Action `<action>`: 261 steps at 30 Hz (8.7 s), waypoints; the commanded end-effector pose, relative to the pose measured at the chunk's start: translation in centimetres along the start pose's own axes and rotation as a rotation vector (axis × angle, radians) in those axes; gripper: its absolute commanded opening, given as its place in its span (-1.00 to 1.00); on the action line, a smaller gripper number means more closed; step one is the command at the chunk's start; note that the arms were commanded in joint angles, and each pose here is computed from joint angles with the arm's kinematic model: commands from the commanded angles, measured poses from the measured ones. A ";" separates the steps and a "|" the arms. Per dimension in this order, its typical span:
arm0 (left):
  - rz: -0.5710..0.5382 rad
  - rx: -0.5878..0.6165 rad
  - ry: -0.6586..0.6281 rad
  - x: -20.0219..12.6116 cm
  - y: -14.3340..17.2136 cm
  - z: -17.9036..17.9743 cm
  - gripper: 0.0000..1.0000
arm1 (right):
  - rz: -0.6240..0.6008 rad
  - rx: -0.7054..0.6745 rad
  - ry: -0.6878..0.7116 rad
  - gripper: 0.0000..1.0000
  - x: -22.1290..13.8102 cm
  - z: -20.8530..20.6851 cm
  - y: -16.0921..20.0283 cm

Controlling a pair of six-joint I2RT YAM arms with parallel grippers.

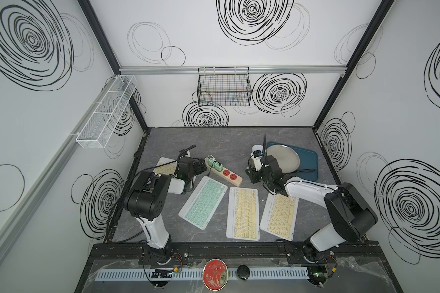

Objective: Unplug the wireless keyboard
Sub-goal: Place the plug at the center of the board, then adjust the socket at the center of the board, then pick up the keyboard from the center of the board.

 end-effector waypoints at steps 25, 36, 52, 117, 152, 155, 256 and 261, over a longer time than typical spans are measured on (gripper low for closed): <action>-0.041 0.010 -0.001 -2.0 -0.4 0.5 0.99 | -0.060 -0.030 0.100 0.28 0.8 -1.2 2.1; -0.087 0.009 -0.004 -3.8 -1.3 0.4 0.99 | -0.096 0.012 0.056 0.40 -3.0 -0.3 1.2; -0.206 0.050 0.110 -11.1 -1.9 -2.6 0.99 | -0.147 -0.100 -0.002 0.35 -3.3 4.8 1.0; -0.226 -0.109 0.033 -18.2 0.7 3.5 0.99 | -0.034 0.131 -0.290 0.33 3.7 17.3 1.2; -0.058 0.001 0.013 -16.5 2.8 1.8 0.99 | -0.003 0.273 -0.259 0.14 16.3 15.1 0.5; -0.055 0.004 0.014 -16.5 2.8 1.7 0.99 | -0.027 0.276 -0.253 0.14 16.2 15.6 0.7; 0.064 -0.048 0.540 -13.8 6.0 -3.0 0.19 | -0.177 0.206 -0.686 -1.00 10.6 18.0 -6.2; 0.073 -0.045 0.504 -13.3 6.2 -2.7 0.19 | -0.176 0.206 -0.704 -1.00 10.4 18.3 -6.2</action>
Point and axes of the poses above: each gripper's point midway between its finger pads, its own x axis out along the fingers, its own z axis along the line the jaws close on, y = z × x, the point moved 6 cm from there along -x, back along the fingers, and after that the axes turned 2 degrees about x, right-handed, at the moved point
